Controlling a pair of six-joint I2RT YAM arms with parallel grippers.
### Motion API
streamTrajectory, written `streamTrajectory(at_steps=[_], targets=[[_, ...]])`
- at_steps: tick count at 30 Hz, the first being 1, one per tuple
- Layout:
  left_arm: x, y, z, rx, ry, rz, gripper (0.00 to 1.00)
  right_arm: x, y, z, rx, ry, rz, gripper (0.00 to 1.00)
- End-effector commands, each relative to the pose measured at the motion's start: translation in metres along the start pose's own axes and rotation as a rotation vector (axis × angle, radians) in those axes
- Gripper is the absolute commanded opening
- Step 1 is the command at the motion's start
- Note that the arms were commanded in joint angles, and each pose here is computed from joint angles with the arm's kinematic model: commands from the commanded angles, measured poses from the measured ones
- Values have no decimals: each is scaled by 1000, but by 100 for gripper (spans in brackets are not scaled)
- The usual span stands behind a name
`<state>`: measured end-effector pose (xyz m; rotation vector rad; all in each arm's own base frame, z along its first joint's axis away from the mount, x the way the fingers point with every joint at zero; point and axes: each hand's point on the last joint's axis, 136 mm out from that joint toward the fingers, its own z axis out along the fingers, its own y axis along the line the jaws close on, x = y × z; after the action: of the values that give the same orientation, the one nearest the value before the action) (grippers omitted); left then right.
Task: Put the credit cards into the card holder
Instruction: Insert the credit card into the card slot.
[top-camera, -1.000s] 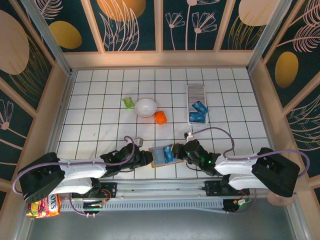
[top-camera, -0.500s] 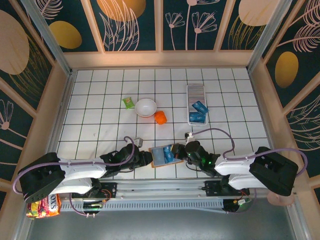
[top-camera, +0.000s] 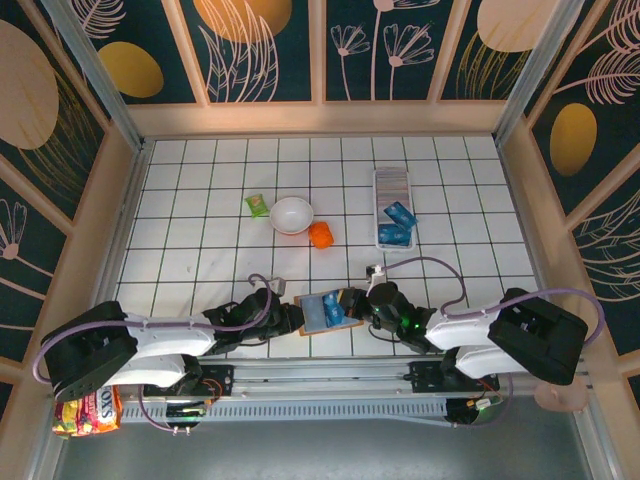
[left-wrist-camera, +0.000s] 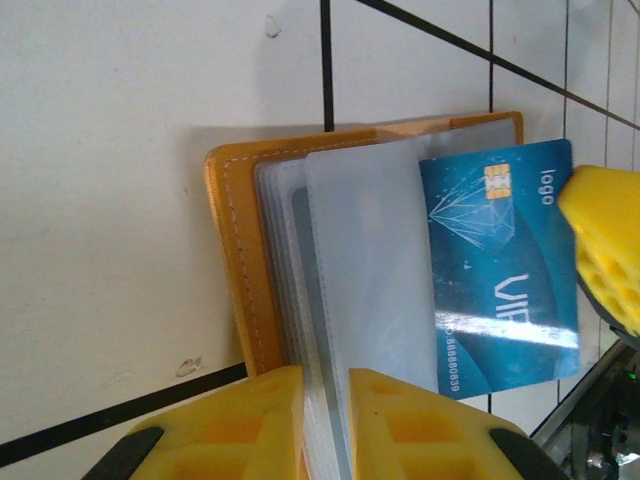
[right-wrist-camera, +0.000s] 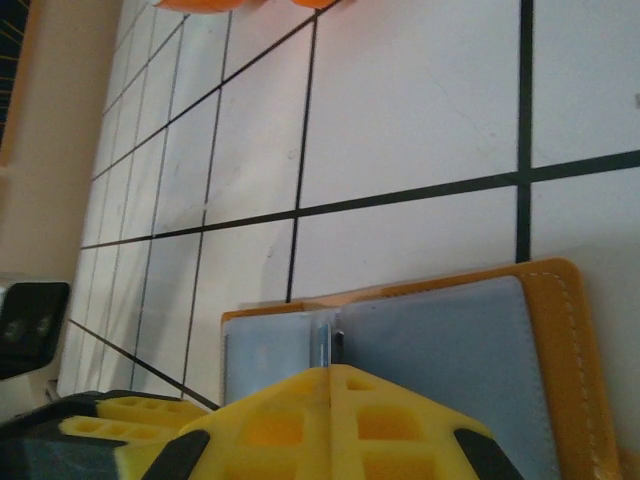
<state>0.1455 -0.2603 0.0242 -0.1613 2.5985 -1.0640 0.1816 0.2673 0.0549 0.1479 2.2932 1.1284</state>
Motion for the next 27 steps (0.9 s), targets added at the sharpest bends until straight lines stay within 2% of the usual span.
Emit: streamTrajectory(at_steps=[1, 12, 21, 27], targets=[[4, 6, 2, -11, 4, 1, 18, 2, 10, -2, -59, -4, 3, 0], [5, 15, 3, -42, 6, 2, 17, 2, 12, -7, -113, -15, 60, 0], [6, 16, 3, -42, 9, 2, 17, -4, 30, -9, -202, -22, 96, 0], [6, 16, 1, -39, 7, 2, 16, -2, 22, -5, -181, -8, 110, 0]])
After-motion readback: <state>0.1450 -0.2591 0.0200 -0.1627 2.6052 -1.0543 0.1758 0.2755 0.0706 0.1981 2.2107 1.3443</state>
